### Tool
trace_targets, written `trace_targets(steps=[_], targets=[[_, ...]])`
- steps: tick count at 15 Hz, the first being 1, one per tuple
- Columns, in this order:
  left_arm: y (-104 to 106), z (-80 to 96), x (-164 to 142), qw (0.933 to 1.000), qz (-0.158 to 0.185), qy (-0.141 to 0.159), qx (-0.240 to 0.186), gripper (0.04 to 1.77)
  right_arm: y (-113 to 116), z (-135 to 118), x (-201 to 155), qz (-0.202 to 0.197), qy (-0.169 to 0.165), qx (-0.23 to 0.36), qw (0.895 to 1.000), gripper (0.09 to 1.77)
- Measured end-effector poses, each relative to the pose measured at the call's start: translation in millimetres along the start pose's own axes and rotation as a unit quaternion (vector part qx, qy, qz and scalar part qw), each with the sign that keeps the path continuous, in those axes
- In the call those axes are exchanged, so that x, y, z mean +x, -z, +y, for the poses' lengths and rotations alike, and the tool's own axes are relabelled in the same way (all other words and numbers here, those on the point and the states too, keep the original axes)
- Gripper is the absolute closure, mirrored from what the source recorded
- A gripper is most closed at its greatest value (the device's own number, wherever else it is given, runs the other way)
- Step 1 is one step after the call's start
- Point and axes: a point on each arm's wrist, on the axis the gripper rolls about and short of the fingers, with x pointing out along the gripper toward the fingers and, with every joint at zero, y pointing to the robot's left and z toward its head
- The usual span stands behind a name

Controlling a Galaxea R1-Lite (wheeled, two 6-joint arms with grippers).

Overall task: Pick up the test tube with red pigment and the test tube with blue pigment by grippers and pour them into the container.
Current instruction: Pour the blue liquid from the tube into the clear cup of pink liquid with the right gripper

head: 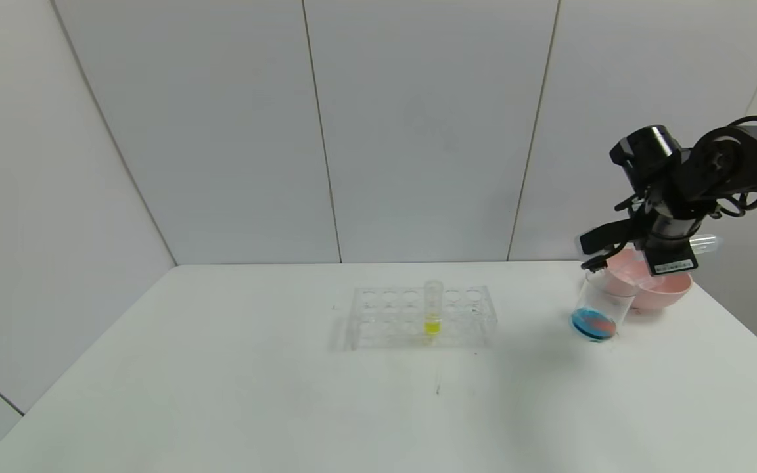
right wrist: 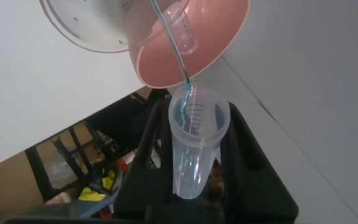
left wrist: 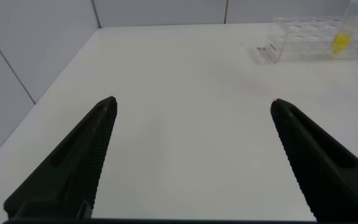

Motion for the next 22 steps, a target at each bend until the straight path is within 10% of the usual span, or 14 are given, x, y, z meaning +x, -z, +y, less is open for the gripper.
trace_targets(steps=[10,13,17,22], targets=[[0.0,0.0,0.0,1.0,0.0,0.0,0.0,0.05,-0.7,-0.1,-7.7,0.003,0.006,0.01,1.0,1.36],[0.0,0.0,0.0,1.0,0.0,0.0,0.0,0.05,5.2,0.5,-6.5,-0.082,-0.013,0.107,0.991,1.36],[0.0,0.0,0.0,1.0,0.0,0.0,0.0,0.05,27.2,0.6,-6.6,-0.22,-0.067,0.253,0.94,1.36],[0.0,0.0,0.0,1.0,0.0,0.0,0.0,0.05,46.2,0.6,-12.2,-0.36,-0.106,0.421,0.826,1.36]])
